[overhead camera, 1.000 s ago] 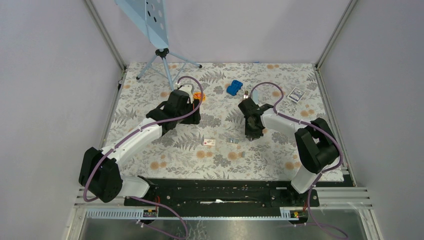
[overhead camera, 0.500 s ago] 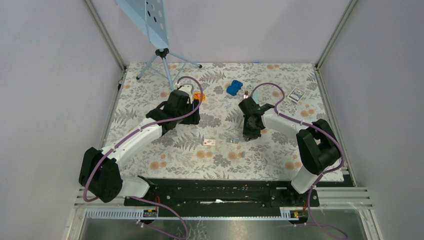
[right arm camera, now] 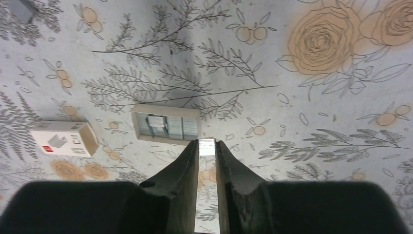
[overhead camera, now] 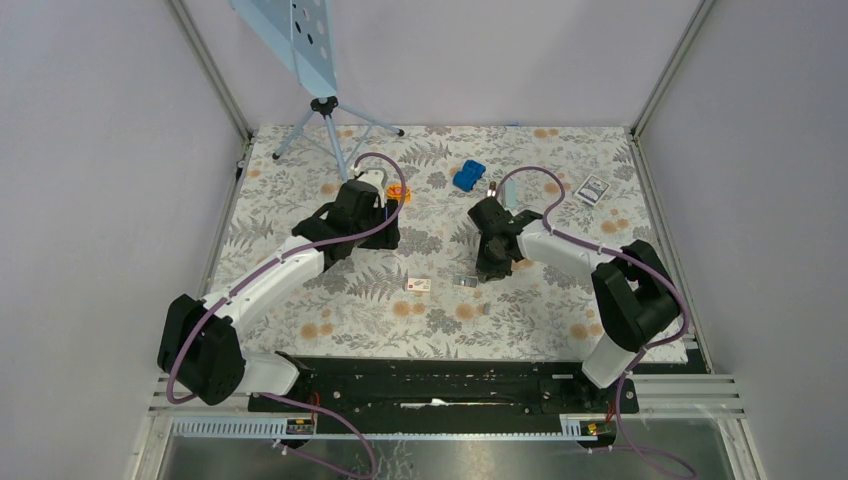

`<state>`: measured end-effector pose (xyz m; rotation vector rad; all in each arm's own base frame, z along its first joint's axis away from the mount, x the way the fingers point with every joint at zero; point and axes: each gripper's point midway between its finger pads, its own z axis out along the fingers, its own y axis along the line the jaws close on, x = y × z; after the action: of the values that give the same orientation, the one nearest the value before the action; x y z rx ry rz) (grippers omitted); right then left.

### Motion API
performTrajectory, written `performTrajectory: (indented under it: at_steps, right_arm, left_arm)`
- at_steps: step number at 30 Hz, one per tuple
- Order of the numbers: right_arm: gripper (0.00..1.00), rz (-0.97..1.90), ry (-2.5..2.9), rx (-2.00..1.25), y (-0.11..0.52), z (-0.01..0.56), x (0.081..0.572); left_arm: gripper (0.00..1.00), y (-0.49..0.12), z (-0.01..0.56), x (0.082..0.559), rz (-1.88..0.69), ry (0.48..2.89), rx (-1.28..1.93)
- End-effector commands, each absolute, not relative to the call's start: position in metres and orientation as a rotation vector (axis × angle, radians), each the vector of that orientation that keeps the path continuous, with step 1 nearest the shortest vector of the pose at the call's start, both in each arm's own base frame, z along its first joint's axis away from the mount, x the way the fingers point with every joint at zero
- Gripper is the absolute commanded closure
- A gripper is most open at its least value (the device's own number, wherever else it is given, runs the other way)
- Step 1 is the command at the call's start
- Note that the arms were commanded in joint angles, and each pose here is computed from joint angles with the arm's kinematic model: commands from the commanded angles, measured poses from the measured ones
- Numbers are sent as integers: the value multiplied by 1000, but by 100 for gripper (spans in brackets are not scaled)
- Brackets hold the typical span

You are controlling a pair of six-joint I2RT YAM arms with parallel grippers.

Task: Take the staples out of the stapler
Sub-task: Place the staple in the staple box.

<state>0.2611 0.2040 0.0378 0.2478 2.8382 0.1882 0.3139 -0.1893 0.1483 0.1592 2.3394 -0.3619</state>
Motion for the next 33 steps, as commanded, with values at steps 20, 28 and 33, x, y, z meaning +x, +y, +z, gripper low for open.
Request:
performTrajectory:
  at_steps: [20,28,33]
  right_arm:
    - [75,240,2779,332,238,42,281]
    - [73,169,2778,308,234,42,281]
    - [73,109,2786,275,230,42,277]
  left_arm:
    - [37,-187,169,318,-382,2266,149]
    - [37,-187,169,318,-380,2267,148]
    - [37,-187,168,318,-382,2270,150]
